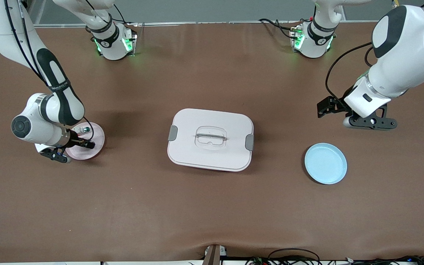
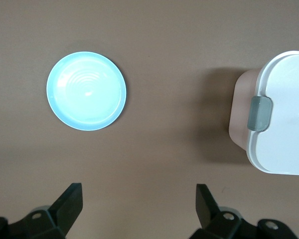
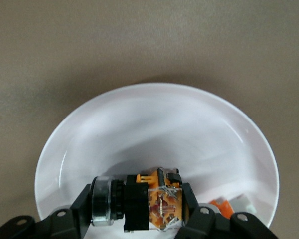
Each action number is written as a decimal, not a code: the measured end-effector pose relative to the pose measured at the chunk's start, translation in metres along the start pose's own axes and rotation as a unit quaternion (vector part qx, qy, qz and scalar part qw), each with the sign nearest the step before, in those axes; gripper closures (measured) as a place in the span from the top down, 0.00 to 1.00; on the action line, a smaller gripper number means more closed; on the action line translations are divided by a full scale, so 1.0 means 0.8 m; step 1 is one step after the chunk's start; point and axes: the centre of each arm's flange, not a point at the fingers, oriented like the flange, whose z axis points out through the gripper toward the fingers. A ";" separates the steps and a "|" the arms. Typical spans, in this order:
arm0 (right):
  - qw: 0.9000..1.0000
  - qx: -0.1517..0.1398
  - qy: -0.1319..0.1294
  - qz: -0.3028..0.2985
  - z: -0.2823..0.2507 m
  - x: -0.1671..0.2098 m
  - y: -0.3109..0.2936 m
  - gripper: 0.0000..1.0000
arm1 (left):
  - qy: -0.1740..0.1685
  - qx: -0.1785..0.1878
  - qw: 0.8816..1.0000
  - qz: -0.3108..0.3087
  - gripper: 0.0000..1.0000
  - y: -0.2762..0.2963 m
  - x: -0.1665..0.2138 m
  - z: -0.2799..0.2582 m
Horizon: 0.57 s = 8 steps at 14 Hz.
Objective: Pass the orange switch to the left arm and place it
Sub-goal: 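Lower the right gripper and grasp the orange switch while the left gripper advances, then lift the orange switch with the right gripper over the white box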
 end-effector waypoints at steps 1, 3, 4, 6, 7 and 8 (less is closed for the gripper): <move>1.000 -0.002 -0.014 0.015 -0.015 -0.001 -0.009 0.72 | 0.000 0.000 1.000 0.000 1.00 0.000 0.000 0.000; 0.998 -0.006 -0.029 0.055 -0.061 -0.011 -0.056 0.72 | 0.000 0.000 1.000 0.000 1.00 0.000 0.000 0.000; 0.996 -0.001 -0.032 0.082 -0.086 -0.024 -0.092 0.72 | 0.000 0.000 1.000 0.000 1.00 0.000 0.000 0.000; 0.990 0.024 -0.038 0.135 -0.127 -0.065 -0.179 0.72 | 0.000 0.000 1.000 0.000 1.00 0.000 0.000 0.000; 0.986 0.034 -0.043 0.158 -0.140 -0.088 -0.217 0.72 | 0.000 0.000 1.000 0.000 1.00 0.000 0.000 0.000; 0.981 0.042 -0.050 0.181 -0.149 -0.111 -0.253 0.72 | 0.000 0.000 1.000 0.000 1.00 0.000 0.000 0.000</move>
